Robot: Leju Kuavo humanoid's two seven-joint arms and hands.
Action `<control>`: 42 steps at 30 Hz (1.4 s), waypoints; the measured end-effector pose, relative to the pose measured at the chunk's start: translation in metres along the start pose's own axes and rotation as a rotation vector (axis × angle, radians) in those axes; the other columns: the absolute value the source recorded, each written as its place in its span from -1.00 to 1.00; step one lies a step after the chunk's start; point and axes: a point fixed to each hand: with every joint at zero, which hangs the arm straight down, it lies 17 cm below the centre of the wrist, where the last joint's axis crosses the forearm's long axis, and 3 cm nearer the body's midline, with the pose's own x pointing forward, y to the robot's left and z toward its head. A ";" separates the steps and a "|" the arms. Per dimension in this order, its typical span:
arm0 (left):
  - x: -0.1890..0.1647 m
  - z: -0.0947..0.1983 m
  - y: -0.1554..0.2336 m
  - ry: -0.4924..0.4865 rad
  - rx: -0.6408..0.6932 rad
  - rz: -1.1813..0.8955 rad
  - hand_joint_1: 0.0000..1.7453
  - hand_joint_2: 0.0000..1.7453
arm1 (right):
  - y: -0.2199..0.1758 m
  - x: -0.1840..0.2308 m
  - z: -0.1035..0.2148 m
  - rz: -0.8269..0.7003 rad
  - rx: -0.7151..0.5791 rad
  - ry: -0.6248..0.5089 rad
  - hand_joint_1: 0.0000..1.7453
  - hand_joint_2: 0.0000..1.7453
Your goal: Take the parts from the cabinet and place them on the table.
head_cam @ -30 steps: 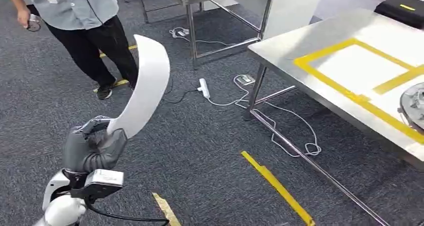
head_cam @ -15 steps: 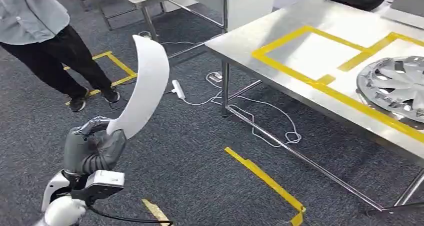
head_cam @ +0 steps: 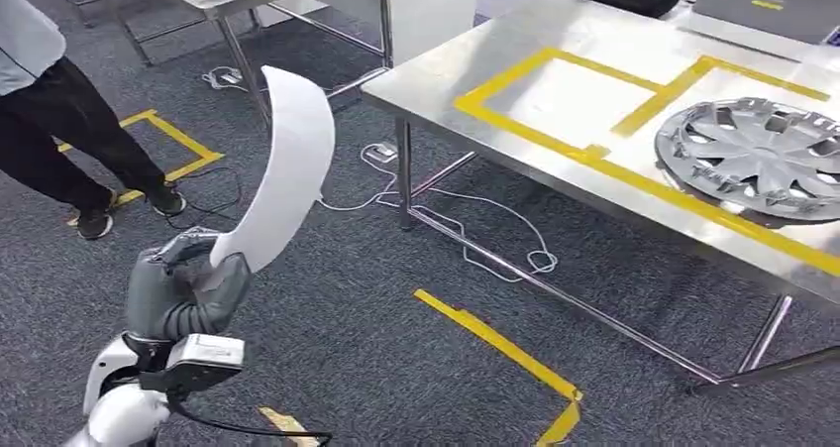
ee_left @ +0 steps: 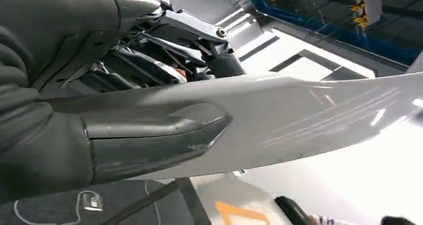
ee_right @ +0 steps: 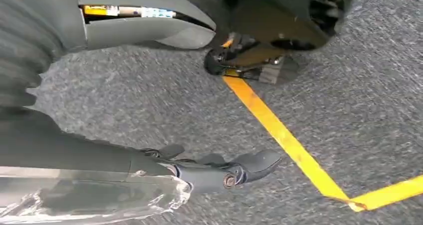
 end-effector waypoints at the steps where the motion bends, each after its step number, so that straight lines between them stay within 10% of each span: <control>1: 0.000 0.000 0.000 0.000 -0.001 0.000 1.00 1.00 | 0.000 0.001 0.000 0.000 0.000 -0.001 -1.00 1.00; 42: 0.000 -0.004 0.001 -0.006 0.008 -0.008 1.00 1.00 | 0.007 -0.003 0.002 0.000 0.031 0.012 -1.00 1.00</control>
